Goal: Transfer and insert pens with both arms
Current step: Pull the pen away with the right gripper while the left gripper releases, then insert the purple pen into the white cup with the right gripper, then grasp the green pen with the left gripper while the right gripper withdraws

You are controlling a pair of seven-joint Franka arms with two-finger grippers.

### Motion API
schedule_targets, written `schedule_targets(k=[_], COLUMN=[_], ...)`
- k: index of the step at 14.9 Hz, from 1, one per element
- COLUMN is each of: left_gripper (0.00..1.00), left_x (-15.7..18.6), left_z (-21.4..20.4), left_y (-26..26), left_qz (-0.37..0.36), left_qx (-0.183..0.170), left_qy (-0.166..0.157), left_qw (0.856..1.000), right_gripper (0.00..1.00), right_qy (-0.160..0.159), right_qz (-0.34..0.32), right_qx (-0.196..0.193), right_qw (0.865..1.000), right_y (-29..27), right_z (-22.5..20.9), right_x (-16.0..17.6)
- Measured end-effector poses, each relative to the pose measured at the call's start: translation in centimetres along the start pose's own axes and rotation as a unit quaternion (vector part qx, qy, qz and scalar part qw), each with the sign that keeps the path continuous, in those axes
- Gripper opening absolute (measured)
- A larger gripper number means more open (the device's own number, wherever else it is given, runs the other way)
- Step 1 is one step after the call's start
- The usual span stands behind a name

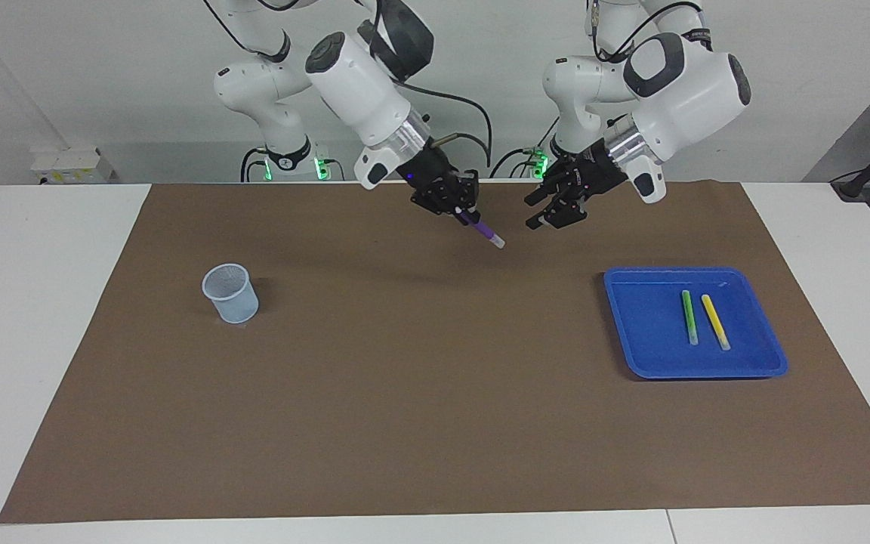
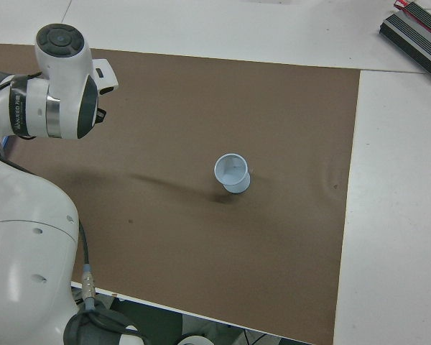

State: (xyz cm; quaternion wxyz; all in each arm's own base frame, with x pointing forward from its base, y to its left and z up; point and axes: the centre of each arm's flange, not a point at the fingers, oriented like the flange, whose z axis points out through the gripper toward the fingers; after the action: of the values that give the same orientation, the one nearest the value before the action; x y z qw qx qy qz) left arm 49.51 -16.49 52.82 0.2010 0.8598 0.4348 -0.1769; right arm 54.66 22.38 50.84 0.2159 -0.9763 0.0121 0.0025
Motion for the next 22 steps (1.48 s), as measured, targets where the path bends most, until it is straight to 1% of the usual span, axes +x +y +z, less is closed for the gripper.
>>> schedule_targets(k=[2,3,5,7,9,10,11,12,14,15,16,17,18,21,22], left_gripper=[0.5,0.5,0.48,0.49,0.5,0.5,0.48,0.5,0.5,0.48,0.5,0.5,0.5,0.5,0.48], left_x=[1.7,2.9,5.6,8.6,11.6,12.7,13.5,14.2,15.9,17.1,18.4,19.6,20.7,23.2,23.8], left_z=[-0.6,-1.2,-2.7,-4.7,-6.7,-7.5,-8.1,-8.5,-9.0,-9.0,-8.9,-8.6,-8.0,-6.2,-5.8], left_y=[-1.1,-1.7,-3.0,-4.8,-6.7,-7.6,-8.1,-8.5,-9.4,-10.0,-10.5,-10.7,-10.7,-10.5,-10.4], left_qz=[0.095,0.141,0.227,0.299,0.353,0.378,0.404,0.428,0.471,0.491,0.507,0.519,0.527,0.539,0.542], left_qx=[0.032,0.045,0.07,0.086,0.098,0.112,0.125,0.133,0.143,0.154,0.166,0.174,0.178,0.185,0.186], left_qy=[0.03,0.045,0.073,0.09,0.101,0.11,0.119,0.126,0.137,0.142,0.146,0.149,0.152,0.153,0.155], left_qw=[0.995,0.988,0.969,0.946,0.925,0.912,0.898,0.885,0.86,0.846,0.833,0.823,0.817,0.807,0.805], right_gripper=[0.19,0.19,0.19,0.19,0.19,0.19,0.19,0.19,0.19,0.19,0.19,0.19,0.19,0.19,0.19], right_qy=[-0.037,-0.056,-0.095,-0.13,-0.162,-0.17,-0.173,-0.172,-0.167,-0.163,-0.158,-0.153,-0.15,-0.143,-0.132], right_qz=[-0.077,-0.115,-0.183,-0.233,-0.27,-0.285,-0.298,-0.313,-0.348,-0.359,-0.365,-0.367,-0.37,-0.371,-0.375], right_qx=[-0.051,-0.079,-0.14,-0.193,-0.226,-0.236,-0.243,-0.251,-0.262,-0.265,-0.266,-0.267,-0.267,-0.268,-0.269], right_qw=[0.995,0.989,0.968,0.944,0.922,0.913,0.907,0.9,0.884,0.88,0.878,0.878,0.877,0.878,0.877], right_y=[5.1,7.2,10.1,11.4,12.9,13.8,14.9,15.8,17.2,17.8,18.4,18.7,18.9,19.6,20.2], right_z=[-1.7,-2.5,-3.7,-4.3,-5.1,-5.7,-6.3,-6.7,-6.9,-6.7,-6.4,-6.0,-5.5,-4.1,-3.3], right_x=[0.5,0.5,0.1,-0.5,-0.9,-0.8,-0.5,-0.2,0.3,0.6,0.7,0.7,0.7,0.1,-0.2])
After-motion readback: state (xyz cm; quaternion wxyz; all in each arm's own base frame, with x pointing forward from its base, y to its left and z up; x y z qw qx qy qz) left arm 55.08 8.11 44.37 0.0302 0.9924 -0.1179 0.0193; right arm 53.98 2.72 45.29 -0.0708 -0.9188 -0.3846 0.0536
